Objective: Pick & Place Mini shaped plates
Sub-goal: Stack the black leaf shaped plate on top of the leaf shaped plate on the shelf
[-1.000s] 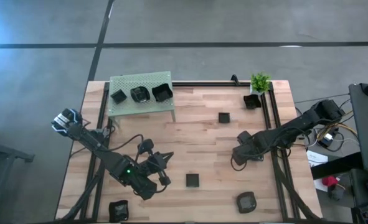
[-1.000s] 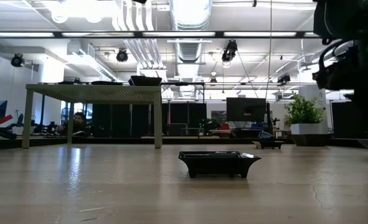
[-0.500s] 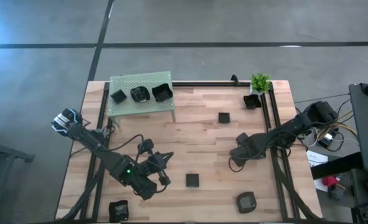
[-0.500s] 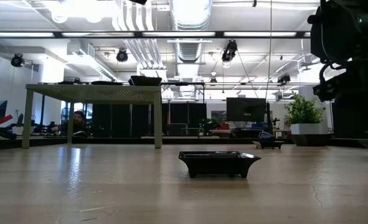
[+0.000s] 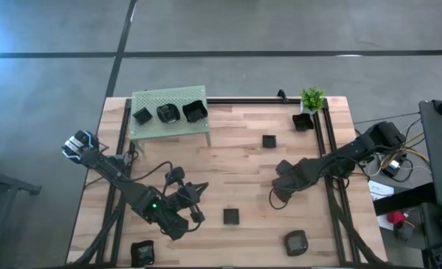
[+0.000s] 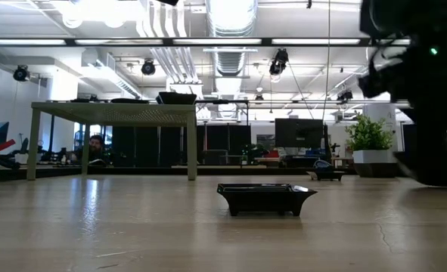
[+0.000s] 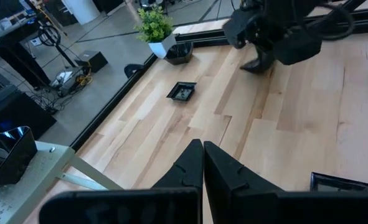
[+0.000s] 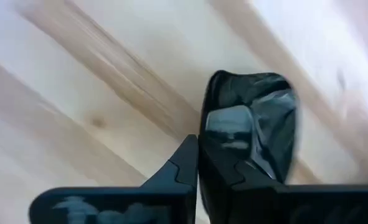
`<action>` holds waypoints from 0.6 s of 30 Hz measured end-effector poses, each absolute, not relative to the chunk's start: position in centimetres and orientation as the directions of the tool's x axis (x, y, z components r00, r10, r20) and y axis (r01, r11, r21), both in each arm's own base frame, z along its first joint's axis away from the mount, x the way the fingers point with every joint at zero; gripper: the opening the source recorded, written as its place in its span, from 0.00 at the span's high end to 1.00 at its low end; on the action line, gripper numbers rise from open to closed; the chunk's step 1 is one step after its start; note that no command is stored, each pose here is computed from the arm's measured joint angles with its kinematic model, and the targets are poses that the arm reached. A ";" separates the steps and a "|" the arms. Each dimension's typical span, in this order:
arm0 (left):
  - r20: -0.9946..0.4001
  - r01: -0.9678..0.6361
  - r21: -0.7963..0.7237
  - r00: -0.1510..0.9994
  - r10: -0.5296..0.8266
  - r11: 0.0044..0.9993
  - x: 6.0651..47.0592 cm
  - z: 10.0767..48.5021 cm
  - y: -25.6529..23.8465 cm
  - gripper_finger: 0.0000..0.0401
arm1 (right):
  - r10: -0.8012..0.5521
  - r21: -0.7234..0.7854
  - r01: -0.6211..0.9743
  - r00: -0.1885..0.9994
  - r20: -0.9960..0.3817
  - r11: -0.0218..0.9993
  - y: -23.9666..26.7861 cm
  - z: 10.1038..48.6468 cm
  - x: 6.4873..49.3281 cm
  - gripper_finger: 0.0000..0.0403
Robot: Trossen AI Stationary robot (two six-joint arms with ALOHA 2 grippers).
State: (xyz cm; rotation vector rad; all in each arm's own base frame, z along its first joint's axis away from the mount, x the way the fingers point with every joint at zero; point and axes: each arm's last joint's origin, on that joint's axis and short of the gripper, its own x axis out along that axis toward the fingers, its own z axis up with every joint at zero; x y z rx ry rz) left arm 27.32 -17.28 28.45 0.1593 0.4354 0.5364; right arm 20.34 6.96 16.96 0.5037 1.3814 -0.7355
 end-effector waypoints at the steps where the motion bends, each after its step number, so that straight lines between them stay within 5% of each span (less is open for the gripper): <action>1: -0.359 -0.460 0.258 0.771 0.526 0.850 27.3 28.5 -17.3 0.98 | -0.182 -0.090 0.709 0.054 -0.982 0.700 7.1 17.5 20.8 0.98; 12: -0.358 -0.456 0.264 0.772 0.526 0.850 27.3 28.5 -17.3 0.98 | -0.339 -0.271 0.304 0.197 -0.920 0.913 8.9 19.1 28.1 0.98; 18: -0.357 -0.457 0.262 0.772 0.525 0.850 27.3 28.5 -17.3 0.98 | -0.430 -0.458 -0.070 0.240 -0.870 0.886 10.4 17.6 33.0 0.98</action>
